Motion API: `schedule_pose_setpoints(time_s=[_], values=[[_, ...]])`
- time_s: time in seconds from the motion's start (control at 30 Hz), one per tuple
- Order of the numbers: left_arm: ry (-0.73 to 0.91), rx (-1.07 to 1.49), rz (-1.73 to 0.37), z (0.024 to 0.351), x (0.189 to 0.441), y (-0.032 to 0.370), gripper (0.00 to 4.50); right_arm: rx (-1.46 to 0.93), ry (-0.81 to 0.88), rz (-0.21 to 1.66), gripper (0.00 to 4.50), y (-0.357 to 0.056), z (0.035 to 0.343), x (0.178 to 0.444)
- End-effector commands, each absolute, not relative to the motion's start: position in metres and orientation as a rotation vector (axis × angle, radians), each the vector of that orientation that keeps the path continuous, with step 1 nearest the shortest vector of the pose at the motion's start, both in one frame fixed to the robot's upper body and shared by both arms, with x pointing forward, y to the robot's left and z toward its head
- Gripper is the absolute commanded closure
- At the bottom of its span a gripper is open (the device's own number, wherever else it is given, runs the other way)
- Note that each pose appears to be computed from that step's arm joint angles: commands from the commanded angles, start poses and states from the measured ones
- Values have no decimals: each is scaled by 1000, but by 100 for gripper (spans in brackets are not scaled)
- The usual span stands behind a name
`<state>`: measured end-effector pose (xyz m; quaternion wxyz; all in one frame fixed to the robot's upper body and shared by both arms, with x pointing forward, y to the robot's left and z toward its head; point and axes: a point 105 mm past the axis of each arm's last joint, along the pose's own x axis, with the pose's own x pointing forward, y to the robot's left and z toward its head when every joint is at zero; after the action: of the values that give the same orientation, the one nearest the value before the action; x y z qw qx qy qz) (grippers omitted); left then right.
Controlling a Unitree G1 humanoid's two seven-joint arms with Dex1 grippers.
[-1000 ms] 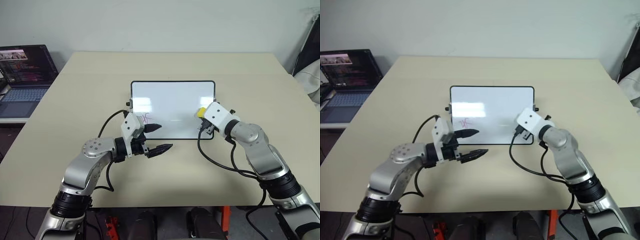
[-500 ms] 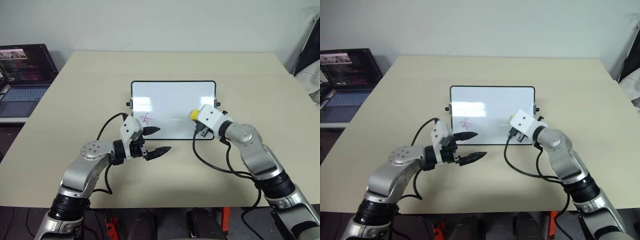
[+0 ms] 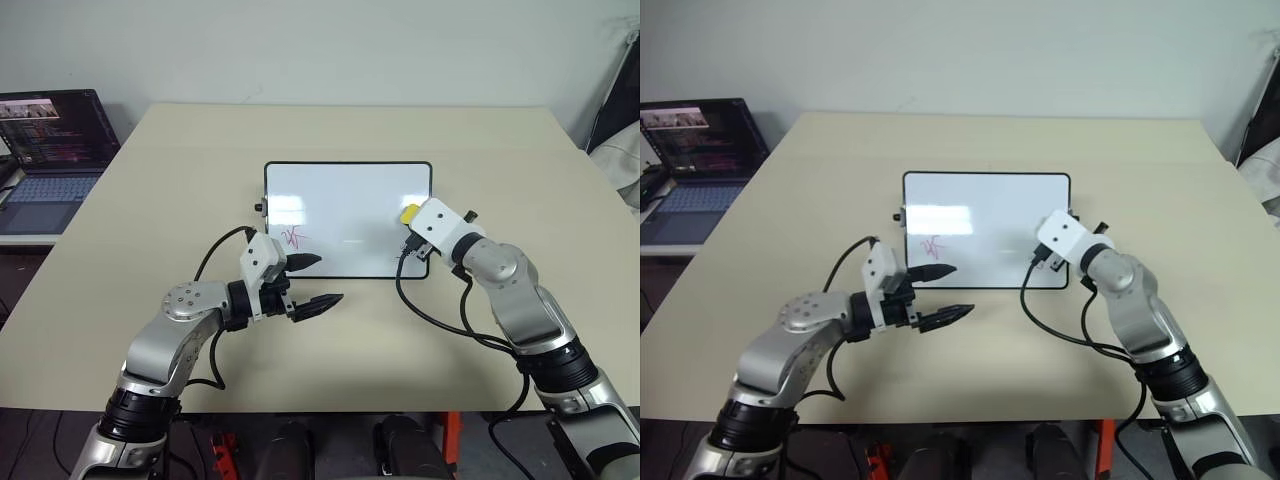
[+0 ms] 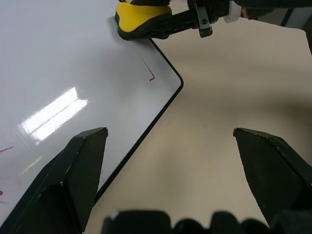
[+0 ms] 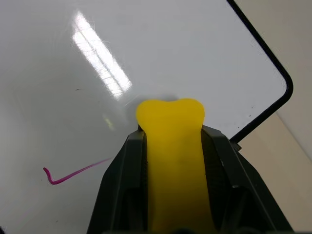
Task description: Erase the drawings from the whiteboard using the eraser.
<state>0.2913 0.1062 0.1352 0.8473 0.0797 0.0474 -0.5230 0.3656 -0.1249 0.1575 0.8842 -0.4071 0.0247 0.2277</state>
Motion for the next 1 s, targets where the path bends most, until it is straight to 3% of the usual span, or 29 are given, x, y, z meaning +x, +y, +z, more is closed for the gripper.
schedule_pose_setpoints(time_s=[0.03,0.17,0.3,0.47,0.77,1.0], values=[[36,174,-1123,149,289,102,0,-835,148,500,336,-131,137,360],[31,168,-1121,150,289,102,0,-785,90,503,336,-127,149,359],[2,149,-1086,155,288,111,0,-670,-23,470,336,-128,182,357],[5,192,-1063,149,284,121,0,-506,-120,575,336,-123,200,332],[22,226,-1096,145,270,123,0,-406,86,788,336,-134,146,265],[65,264,-1181,131,262,118,0,-464,220,811,336,-141,119,251]])
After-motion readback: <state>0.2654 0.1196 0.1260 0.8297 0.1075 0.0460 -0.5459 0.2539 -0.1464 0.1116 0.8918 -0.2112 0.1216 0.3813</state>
